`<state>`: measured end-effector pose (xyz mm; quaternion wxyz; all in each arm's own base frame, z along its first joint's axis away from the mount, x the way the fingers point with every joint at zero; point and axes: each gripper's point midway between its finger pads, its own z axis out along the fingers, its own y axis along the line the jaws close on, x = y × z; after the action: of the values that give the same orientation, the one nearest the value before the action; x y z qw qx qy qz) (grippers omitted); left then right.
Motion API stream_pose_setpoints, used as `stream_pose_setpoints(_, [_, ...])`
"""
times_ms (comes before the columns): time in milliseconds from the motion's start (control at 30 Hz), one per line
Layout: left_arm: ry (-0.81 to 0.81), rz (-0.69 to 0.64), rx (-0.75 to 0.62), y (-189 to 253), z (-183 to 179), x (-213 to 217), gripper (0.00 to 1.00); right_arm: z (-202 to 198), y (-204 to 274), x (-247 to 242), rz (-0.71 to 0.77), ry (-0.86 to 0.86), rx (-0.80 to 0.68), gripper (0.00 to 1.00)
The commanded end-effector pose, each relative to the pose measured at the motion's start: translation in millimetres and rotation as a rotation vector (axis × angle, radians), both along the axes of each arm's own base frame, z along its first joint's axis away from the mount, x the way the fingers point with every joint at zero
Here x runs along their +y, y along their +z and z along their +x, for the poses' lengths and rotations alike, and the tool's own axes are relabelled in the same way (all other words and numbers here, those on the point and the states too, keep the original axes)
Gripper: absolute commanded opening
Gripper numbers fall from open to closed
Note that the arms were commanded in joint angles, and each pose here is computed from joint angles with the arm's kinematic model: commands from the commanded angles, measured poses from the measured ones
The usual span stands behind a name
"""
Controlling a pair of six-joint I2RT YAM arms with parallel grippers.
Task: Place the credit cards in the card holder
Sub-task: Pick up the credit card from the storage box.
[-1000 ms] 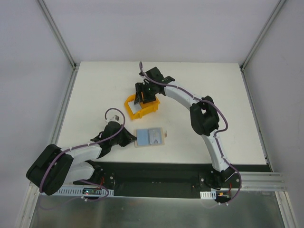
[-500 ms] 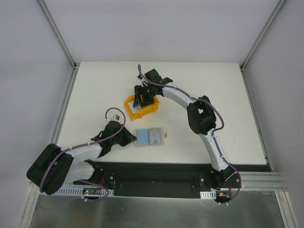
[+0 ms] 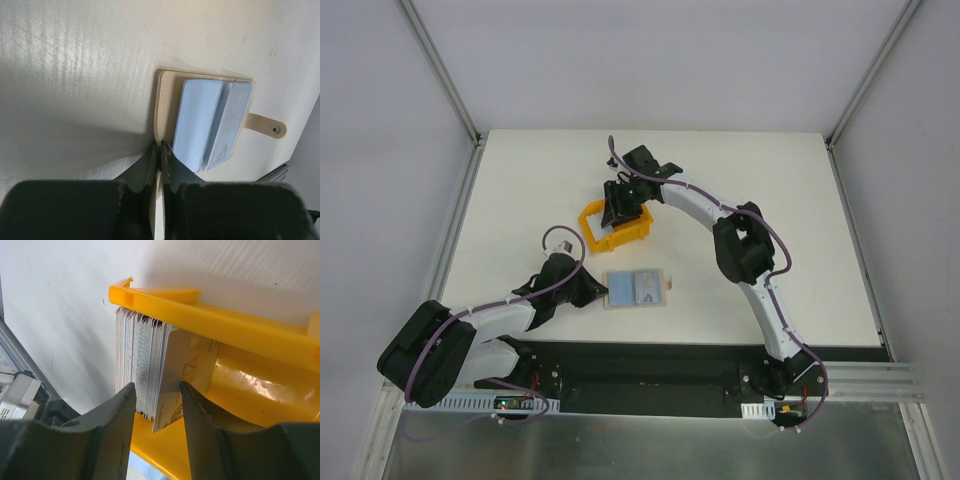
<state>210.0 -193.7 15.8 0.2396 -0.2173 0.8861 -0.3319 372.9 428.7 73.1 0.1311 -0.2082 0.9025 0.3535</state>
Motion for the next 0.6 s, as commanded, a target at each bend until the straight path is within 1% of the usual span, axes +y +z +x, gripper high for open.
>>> stream_pose_setpoints(0, [0.005, 0.057, 0.028, -10.8, -3.8, 9.7, 0.0, -2.6, 36.5, 10.0, 0.059, 0.035, -0.052, 0.43])
stream_pose_setpoints(67, [0.005, 0.057, 0.028, -10.8, -3.8, 9.8, 0.0, -2.3, 37.6, 8.3, 0.054, 0.033, -0.061, 0.4])
stream_pose_setpoints(267, [0.008, 0.056, 0.029, -10.7, -3.1, 9.8, 0.0, -3.5, 47.4, 9.0, 0.067, 0.036, -0.074, 0.35])
stream_pose_setpoints(367, [0.005, 0.056, 0.027, -10.5, -3.1, 9.3, 0.0, -2.8, 52.2, 8.5, 0.077, 0.037, -0.078, 0.3])
stream_pose_setpoints(567, [0.008, 0.056, 0.029, -11.0, -3.3, 9.9, 0.0, -4.3, 57.7, 6.9, 0.08, 0.037, -0.086, 0.27])
